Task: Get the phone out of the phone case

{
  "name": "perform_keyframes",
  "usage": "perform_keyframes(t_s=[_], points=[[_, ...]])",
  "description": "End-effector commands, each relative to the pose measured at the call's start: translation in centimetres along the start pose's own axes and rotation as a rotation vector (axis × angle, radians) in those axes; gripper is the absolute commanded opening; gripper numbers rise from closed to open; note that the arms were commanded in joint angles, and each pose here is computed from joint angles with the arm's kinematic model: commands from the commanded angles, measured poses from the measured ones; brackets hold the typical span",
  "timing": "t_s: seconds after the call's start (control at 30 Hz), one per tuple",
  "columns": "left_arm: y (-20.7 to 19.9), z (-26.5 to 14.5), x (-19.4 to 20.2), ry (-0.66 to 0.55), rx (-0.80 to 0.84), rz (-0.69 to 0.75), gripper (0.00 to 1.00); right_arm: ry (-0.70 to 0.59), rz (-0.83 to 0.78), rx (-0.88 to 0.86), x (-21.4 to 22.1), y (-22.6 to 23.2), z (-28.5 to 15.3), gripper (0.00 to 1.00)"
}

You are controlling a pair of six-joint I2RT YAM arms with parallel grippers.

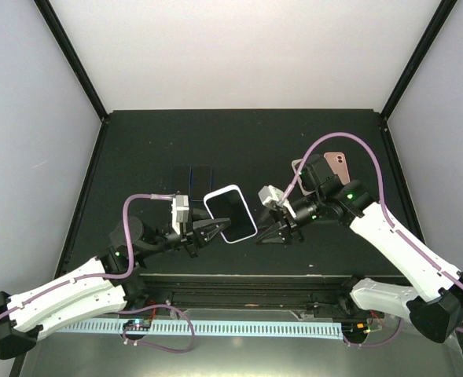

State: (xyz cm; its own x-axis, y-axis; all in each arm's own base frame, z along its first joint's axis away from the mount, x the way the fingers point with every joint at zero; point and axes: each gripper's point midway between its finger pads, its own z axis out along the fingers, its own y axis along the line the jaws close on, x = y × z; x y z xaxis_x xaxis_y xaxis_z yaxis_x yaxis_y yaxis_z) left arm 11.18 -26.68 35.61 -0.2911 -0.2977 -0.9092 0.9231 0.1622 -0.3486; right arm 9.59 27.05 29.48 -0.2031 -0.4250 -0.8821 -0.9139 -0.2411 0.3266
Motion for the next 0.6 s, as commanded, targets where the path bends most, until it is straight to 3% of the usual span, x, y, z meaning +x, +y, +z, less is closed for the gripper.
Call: perform_keyframes(t_s=[0.0,0.1,0.3,0.57], points=[[-2.8,-0.3,-4.0,-0.099,0.097,0.027,0.02,-0.038,-0.087,-0.048,-1.6,2.2,-0.7,0.29],[-3.1,-0.1,-3.9,-0.087,0.120,0.021,0.02,-0.031,-0.092,-0.049,-1.4,2.3,-0.6,0.20],[-3.7,0.3,-4.1,-0.053,0.163,-0.022,0.01,-0.005,-0.150,-0.049,-0.9,2.9,-0.6,0.10],[-6.7,1.1,-4.4,0.067,0.321,-0.124,0.01,0.015,-0.326,-0.088,-0.7,5.4,-0.9,0.08]])
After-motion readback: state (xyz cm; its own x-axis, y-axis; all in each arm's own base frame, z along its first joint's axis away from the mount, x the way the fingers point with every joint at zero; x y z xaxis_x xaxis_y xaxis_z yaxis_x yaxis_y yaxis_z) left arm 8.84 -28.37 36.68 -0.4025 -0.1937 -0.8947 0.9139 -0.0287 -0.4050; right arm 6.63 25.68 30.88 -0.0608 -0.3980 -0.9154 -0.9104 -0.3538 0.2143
